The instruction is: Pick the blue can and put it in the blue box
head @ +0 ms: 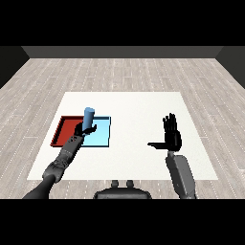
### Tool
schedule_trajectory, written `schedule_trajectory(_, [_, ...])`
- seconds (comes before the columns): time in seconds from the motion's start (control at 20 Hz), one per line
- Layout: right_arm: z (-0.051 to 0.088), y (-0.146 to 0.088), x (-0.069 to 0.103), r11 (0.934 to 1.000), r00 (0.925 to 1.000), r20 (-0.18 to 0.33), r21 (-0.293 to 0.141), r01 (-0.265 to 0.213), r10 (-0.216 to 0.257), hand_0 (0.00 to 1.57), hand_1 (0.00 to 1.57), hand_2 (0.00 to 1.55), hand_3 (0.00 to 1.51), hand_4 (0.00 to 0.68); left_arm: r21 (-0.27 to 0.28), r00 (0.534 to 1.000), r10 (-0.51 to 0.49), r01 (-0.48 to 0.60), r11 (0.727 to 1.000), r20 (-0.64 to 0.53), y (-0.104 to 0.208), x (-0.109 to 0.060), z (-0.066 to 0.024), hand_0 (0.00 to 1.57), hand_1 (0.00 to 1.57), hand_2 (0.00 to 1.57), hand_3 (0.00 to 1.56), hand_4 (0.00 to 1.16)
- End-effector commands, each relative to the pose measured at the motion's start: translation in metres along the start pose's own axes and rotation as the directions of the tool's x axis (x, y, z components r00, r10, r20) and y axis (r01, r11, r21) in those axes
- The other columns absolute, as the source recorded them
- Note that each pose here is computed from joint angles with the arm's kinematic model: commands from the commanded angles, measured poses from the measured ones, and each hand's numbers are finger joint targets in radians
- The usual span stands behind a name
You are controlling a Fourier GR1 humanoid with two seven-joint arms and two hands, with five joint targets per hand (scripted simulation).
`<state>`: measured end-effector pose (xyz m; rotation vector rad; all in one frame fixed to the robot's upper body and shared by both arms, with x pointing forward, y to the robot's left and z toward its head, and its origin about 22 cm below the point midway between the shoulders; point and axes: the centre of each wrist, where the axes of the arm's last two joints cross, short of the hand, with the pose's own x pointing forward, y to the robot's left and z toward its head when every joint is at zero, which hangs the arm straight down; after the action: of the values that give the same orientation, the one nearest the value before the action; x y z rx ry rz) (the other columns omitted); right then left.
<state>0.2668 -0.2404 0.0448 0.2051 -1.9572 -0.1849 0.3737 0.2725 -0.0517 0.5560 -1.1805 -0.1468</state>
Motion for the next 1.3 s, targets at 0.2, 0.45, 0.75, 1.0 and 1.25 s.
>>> schedule_trajectory(0.2, [-0.006, 0.001, -0.011, 0.9995, 0.9995, -0.025, -0.028, 0.016, -0.017, 0.00, 0.00, 0.00, 0.00, 0.000, -0.067, 0.981, -0.138, 0.130, 0.989, -0.137, -0.028, -0.033, 0.0165, 1.44, 1.44, 1.35, 0.99, 0.86])
schedule_trajectory(0.45, [-0.005, -0.010, -0.008, 0.9994, 0.9992, -0.019, -0.011, 0.034, -0.034, 0.00, 0.00, 0.00, 0.00, 0.000, -0.158, 0.954, -0.115, 0.073, 0.985, -0.278, -0.040, -0.042, 0.0246, 1.57, 1.57, 1.43, 0.00, 0.78])
schedule_trajectory(0.75, [0.003, -0.003, -0.018, 0.9992, 0.9993, -0.008, -0.013, 0.037, -0.037, 0.00, 0.00, 0.00, 0.00, 0.000, -0.166, 0.943, -0.204, 0.163, 0.973, -0.264, -0.023, -0.036, 0.0151, 0.00, 0.00, 0.00, 0.00, 0.59])
schedule_trajectory(1.0, [0.009, -0.019, -0.007, 0.9982, 0.9980, -0.019, 0.002, 0.061, -0.060, 0.00, 0.00, 0.00, 0.00, 0.000, -0.001, 0.963, -0.186, 0.190, 0.982, -0.196, -0.027, -0.046, 0.0212, 0.00, 0.00, 0.00, 0.00, 0.00])
schedule_trajectory(1.25, [0.013, -0.009, -0.013, 0.9959, 0.9959, -0.008, 0.009, 0.090, -0.090, 0.00, 0.00, 0.00, 0.00, 0.000, 0.273, 0.997, 0.023, -0.043, 0.961, 0.075, -0.031, -0.012, 0.0124, 0.00, 0.00, 0.00, 0.00, 0.00])
